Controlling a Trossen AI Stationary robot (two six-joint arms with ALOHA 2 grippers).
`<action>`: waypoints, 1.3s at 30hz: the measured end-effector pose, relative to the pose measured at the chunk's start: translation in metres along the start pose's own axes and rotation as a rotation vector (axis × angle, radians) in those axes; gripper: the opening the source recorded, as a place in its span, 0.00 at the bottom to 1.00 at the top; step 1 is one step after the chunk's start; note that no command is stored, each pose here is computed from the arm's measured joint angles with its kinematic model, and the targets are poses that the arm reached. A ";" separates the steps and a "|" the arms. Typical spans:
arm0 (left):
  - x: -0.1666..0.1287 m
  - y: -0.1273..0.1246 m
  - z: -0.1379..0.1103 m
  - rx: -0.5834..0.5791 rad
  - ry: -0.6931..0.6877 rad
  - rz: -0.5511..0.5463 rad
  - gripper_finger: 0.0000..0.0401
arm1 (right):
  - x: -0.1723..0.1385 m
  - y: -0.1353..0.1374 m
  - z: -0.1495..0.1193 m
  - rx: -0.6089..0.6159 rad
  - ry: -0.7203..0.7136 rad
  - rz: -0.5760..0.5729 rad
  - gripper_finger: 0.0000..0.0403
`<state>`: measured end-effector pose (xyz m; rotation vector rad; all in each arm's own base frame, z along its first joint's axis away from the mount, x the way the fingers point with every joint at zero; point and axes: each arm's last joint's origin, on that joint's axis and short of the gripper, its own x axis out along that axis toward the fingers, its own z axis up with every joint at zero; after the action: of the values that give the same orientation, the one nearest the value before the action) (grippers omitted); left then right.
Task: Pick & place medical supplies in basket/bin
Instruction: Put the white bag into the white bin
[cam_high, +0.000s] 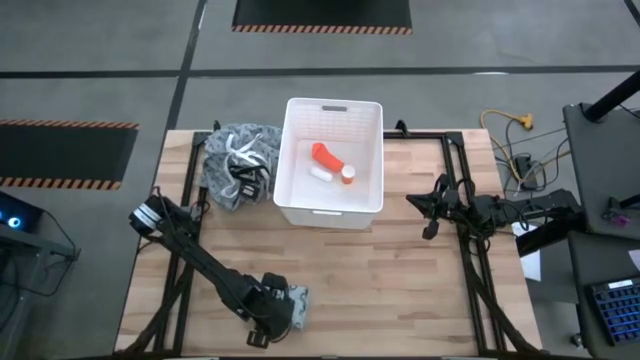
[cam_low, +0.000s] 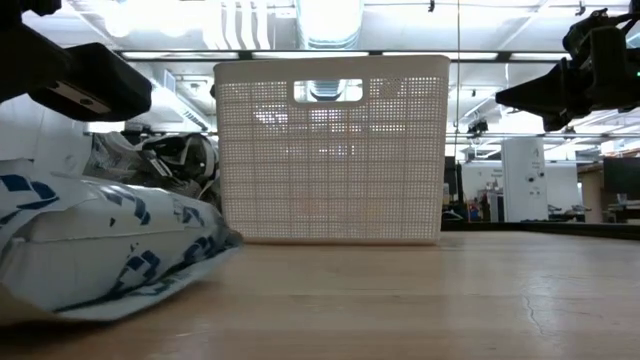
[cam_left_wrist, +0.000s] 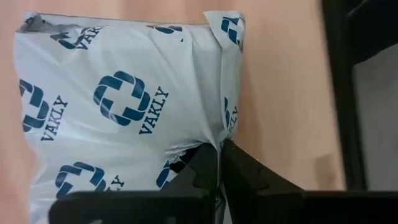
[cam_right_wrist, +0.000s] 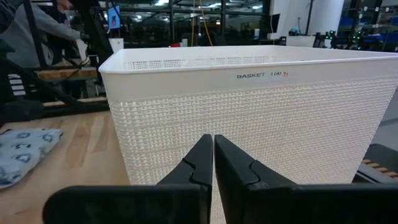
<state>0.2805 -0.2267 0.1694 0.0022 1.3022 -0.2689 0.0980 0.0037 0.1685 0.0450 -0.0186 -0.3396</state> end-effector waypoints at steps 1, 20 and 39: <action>-0.005 0.001 -0.001 0.000 0.002 0.010 0.00 | 0.000 0.000 0.000 0.000 0.001 0.000 0.02; -0.045 0.007 -0.006 -0.026 -0.037 0.020 0.00 | 0.000 0.000 0.000 0.000 -0.001 0.000 0.02; -0.106 0.032 0.004 -0.174 -0.255 -0.039 0.00 | 0.000 0.000 0.000 0.019 0.000 0.001 0.02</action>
<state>0.2654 -0.1760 0.2665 -0.1995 1.0686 -0.1817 0.0980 0.0038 0.1685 0.0640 -0.0223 -0.3387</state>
